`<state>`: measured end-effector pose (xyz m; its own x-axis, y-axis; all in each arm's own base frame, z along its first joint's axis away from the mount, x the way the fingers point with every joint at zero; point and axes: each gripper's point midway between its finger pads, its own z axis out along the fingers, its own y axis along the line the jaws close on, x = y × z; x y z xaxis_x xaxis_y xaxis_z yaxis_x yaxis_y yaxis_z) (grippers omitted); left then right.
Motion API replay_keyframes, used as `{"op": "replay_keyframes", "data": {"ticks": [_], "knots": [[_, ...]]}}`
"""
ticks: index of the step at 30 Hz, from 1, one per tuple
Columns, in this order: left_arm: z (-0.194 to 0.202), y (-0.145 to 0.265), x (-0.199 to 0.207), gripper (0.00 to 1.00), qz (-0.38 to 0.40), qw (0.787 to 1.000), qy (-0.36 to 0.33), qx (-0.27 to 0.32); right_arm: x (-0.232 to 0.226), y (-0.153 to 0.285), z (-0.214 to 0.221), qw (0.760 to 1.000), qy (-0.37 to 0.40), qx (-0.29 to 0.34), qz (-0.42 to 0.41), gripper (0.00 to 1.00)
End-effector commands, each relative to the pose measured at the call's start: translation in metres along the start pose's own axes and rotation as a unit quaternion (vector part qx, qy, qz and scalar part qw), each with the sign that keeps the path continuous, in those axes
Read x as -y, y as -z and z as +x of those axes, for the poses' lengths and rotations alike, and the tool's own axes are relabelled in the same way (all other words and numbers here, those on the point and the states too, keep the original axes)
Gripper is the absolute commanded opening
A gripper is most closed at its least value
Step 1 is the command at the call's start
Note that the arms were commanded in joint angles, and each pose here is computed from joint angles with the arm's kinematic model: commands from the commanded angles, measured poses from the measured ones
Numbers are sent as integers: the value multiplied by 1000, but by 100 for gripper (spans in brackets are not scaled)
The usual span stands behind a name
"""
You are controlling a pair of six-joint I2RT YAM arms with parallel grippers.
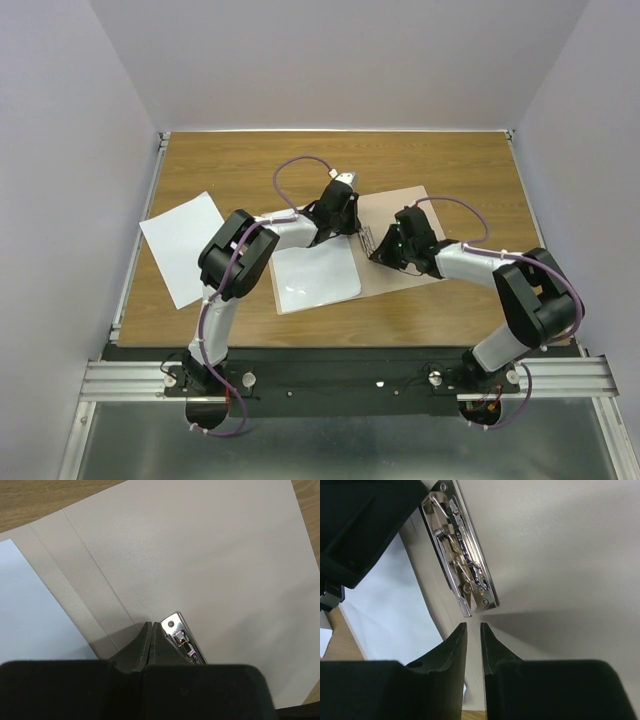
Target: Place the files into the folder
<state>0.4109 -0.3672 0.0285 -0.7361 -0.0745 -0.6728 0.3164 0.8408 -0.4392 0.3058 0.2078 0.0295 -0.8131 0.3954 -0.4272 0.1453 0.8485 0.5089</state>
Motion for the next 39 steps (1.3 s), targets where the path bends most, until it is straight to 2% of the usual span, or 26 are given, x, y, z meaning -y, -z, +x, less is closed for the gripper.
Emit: {"op": "replay_keyframes", "data": {"ticks": [1,4,8,19,31,33,39], "knots": [[81,5,-49,0,-72,990,-3,-121,-20,-10,-5,998,-18,-4,-58,26],[82,5,-50,0,-73,990,-3,-122,-18,-14,-6,998,-20,-3,-55,30],[81,4,-50,0,-73,990,-4,-122,-13,-17,-8,999,-28,0,-46,31],[81,3,-51,0,-76,990,-8,-122,3,-19,-17,998,-48,23,-20,22],[85,2,-52,0,-76,989,-7,-126,-3,-24,-3,998,-52,-12,-45,18],[84,2,-52,0,-76,989,-8,-125,-2,-23,-3,998,-52,-11,-45,13],[84,2,-54,0,-79,989,-5,-125,-1,-22,2,997,-55,-20,-48,16]]}}
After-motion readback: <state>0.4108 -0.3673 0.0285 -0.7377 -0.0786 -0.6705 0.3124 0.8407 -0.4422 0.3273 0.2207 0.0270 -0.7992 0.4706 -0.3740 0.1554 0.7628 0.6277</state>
